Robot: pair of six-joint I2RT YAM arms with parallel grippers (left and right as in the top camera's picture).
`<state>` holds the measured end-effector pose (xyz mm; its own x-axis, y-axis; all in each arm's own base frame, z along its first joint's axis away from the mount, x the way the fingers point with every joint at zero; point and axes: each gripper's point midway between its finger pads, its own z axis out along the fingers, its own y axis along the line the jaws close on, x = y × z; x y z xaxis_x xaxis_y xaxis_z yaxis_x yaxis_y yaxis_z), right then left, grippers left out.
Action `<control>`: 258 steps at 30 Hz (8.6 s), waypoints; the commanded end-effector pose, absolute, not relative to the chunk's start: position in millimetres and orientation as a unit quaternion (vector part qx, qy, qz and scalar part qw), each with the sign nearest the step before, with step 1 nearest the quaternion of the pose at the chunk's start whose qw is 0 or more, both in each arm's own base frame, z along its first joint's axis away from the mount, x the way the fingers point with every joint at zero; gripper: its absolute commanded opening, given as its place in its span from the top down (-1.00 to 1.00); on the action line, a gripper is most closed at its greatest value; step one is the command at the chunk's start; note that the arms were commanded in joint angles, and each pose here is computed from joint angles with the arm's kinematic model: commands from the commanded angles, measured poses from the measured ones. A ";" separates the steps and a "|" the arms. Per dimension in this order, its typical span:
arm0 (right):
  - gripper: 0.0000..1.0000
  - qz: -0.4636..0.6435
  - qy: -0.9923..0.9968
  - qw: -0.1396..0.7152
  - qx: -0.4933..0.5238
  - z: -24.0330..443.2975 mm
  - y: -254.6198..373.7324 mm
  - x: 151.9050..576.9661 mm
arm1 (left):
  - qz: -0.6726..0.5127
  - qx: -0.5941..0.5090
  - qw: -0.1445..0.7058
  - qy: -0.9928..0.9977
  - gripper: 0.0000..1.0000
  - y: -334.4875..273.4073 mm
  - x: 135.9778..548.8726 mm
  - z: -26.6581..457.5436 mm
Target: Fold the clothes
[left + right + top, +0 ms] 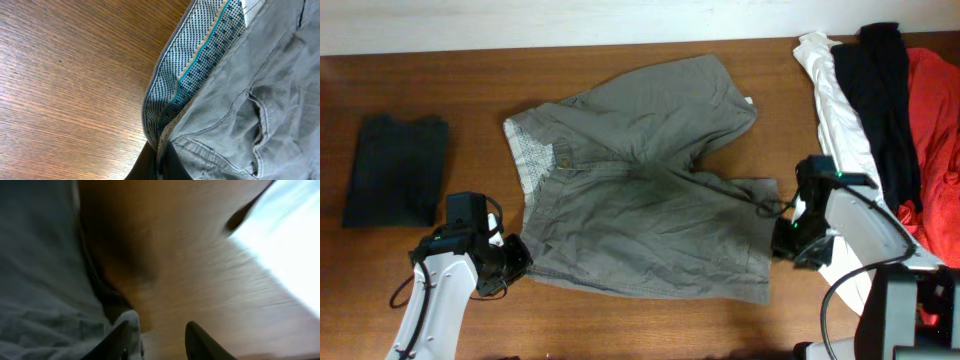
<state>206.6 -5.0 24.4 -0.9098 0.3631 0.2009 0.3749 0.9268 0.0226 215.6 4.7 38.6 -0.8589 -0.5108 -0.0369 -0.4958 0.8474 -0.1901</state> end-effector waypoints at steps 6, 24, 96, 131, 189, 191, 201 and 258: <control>0.21 -0.177 -0.960 0.131 -0.171 7.0 47.1 177.4 | -0.077 -0.264 0.051 0.960 0.99 10.0 216.6 41.5; 0.33 -0.193 -0.951 0.160 -0.179 -2.7 55.3 153.8 | -0.076 -0.265 0.045 0.960 0.99 9.5 213.8 41.2; 0.85 -0.096 -0.938 -0.328 0.062 113.3 48.4 510.7 | 0.023 -0.269 0.173 0.947 1.00 74.2 373.2 59.7; 0.58 -0.301 -0.910 -0.185 0.216 110.1 161.1 416.8 | -0.084 -0.172 0.235 0.953 -0.14 0.7 383.2 151.9; 0.55 -0.036 -0.998 0.060 0.011 23.9 43.4 351.7 | 0.059 -0.094 -0.049 0.993 -0.30 -2.3 319.3 -54.8; 0.28 -0.040 -0.999 -0.007 0.014 52.7 45.5 369.9 | 0.059 -0.094 -0.048 0.993 -0.31 -2.3 319.9 -54.9; -0.25 -0.129 -0.986 -0.080 0.068 66.3 81.0 399.0 | 0.059 -0.094 -0.046 0.993 -0.31 -2.7 320.8 -55.0; 0.60 -0.028 -0.958 -0.264 0.110 70.4 113.9 530.3 | 0.069 -0.186 0.057 0.979 -0.13 5.3 355.3 8.9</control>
